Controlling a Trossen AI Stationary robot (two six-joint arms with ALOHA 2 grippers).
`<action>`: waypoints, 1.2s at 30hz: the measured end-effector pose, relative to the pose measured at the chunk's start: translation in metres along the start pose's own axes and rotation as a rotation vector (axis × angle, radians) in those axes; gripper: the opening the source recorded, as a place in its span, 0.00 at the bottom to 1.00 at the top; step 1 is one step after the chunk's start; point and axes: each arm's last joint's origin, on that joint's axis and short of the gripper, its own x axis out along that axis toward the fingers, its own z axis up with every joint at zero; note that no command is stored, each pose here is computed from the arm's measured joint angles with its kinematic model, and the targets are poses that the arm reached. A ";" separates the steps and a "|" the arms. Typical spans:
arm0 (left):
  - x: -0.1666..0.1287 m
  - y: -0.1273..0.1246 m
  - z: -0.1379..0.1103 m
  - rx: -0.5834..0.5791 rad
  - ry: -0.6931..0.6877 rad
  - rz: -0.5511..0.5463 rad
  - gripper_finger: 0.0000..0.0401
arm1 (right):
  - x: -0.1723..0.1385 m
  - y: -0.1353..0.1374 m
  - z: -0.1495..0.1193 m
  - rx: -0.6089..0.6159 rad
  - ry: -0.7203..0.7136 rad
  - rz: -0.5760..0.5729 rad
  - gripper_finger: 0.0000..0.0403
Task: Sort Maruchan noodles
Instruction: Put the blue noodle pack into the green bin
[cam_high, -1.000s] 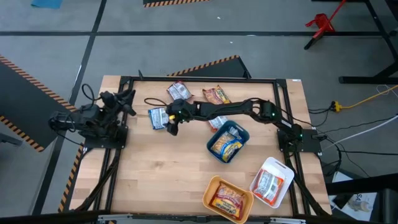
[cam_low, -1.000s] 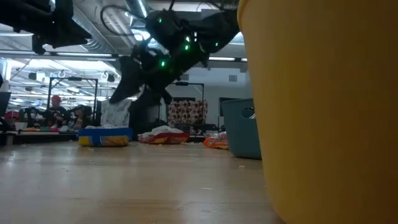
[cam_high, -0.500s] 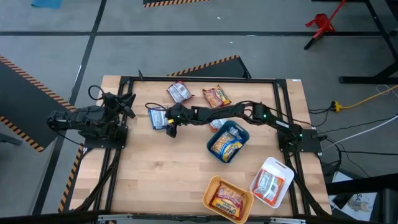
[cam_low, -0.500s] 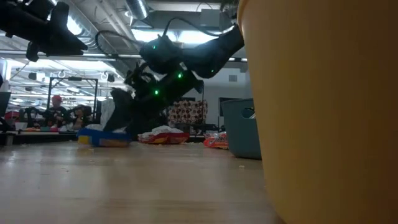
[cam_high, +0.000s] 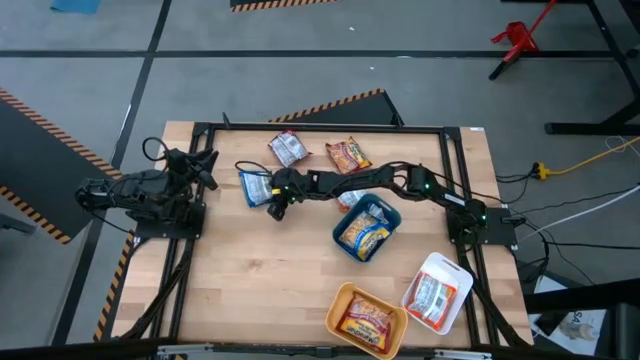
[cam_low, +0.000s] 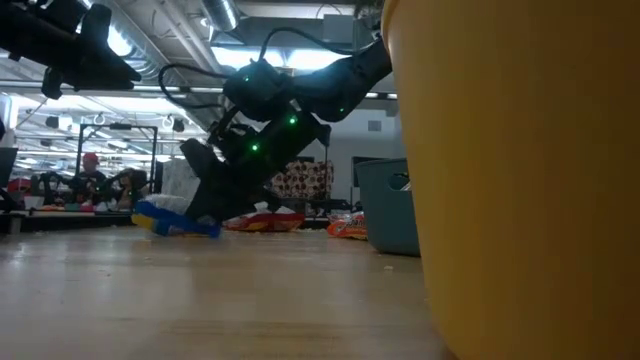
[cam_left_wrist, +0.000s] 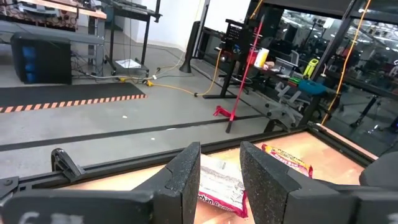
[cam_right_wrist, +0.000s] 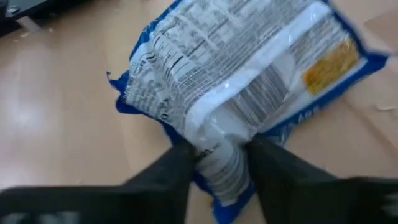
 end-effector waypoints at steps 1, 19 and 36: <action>0.000 0.000 0.000 0.000 0.000 0.000 0.27 | 0.000 0.000 -0.001 0.004 0.012 0.011 0.28; 0.000 0.000 0.000 0.004 0.002 0.000 0.27 | -0.061 0.033 0.021 0.049 0.182 0.116 0.00; 0.000 0.000 0.000 0.003 0.002 0.001 0.27 | -0.060 0.053 0.026 -0.169 0.027 0.060 0.56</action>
